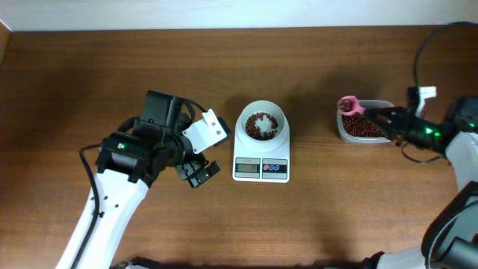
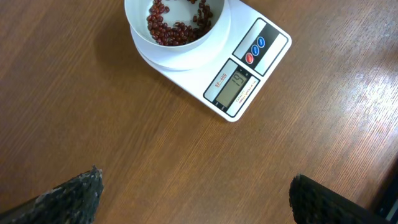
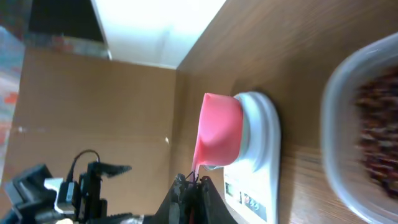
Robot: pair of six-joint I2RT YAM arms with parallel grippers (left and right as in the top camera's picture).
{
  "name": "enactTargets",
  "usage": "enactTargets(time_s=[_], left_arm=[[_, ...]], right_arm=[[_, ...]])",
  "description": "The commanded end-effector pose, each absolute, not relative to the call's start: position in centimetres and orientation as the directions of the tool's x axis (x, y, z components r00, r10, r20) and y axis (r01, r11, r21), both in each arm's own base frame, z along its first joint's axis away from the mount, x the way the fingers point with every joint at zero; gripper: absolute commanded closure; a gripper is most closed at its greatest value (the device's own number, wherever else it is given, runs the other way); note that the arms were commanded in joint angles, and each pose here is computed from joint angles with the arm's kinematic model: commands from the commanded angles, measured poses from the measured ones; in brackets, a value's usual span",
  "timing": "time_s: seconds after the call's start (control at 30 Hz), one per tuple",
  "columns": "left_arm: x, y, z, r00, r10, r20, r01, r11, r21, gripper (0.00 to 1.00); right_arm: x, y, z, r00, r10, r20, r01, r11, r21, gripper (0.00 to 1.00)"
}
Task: Scoop and weigh 50g on scale
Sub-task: 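Dip the scoop into the red beans and fill it, then lift the filled scoop over the white bowl with the right gripper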
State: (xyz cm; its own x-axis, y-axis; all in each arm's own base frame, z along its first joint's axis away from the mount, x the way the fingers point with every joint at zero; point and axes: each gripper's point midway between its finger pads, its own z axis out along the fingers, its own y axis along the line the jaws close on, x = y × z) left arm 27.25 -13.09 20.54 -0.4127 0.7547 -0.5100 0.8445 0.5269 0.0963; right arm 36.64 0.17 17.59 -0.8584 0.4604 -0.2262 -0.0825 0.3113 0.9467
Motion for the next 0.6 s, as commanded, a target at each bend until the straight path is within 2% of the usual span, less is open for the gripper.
enactTargets(time_s=[0.0, 0.23, 0.4, 0.43, 0.47, 0.57], left_arm=[[27.4, -13.2, 21.4, -0.387, 0.754, -0.530, 0.849, 0.516, 0.114, 0.01], [27.4, -13.2, 21.4, -0.387, 0.755, -0.530, 0.849, 0.516, 0.114, 0.01], [27.4, -13.2, 21.4, -0.387, 0.754, -0.530, 0.849, 0.516, 0.114, 0.01], [27.4, -13.2, 21.4, -0.387, 0.755, -0.530, 0.849, 0.516, 0.115, 0.01], [27.4, -13.2, 21.4, -0.387, 0.755, -0.530, 0.849, 0.516, 0.114, 0.01], [27.4, -13.2, 21.4, -0.387, 0.755, -0.530, 0.849, 0.516, 0.115, 0.01]], right_arm=[[37.1, 3.7, 18.0, -0.898, 0.384, -0.216, -0.111, 0.278, 0.954, 0.96], [37.6, 11.9, 17.2, -0.952, 0.233, -0.201, -0.118, 0.329, 0.937, 0.96], [37.6, 15.3, 14.9, -0.957, 0.174, -0.234, -0.129, 0.469, 0.874, 0.96], [37.8, 15.8, 14.4, -0.952, 0.162, -0.261, -0.148, 0.502, 0.852, 0.96], [38.1, 16.8, 14.2, -0.929, 0.110, -0.354, -0.241, 0.545, 0.803, 0.96], [38.6, 18.5, 13.7, -0.886, 0.038, -0.462, -0.348, 0.604, 0.717, 0.96]])
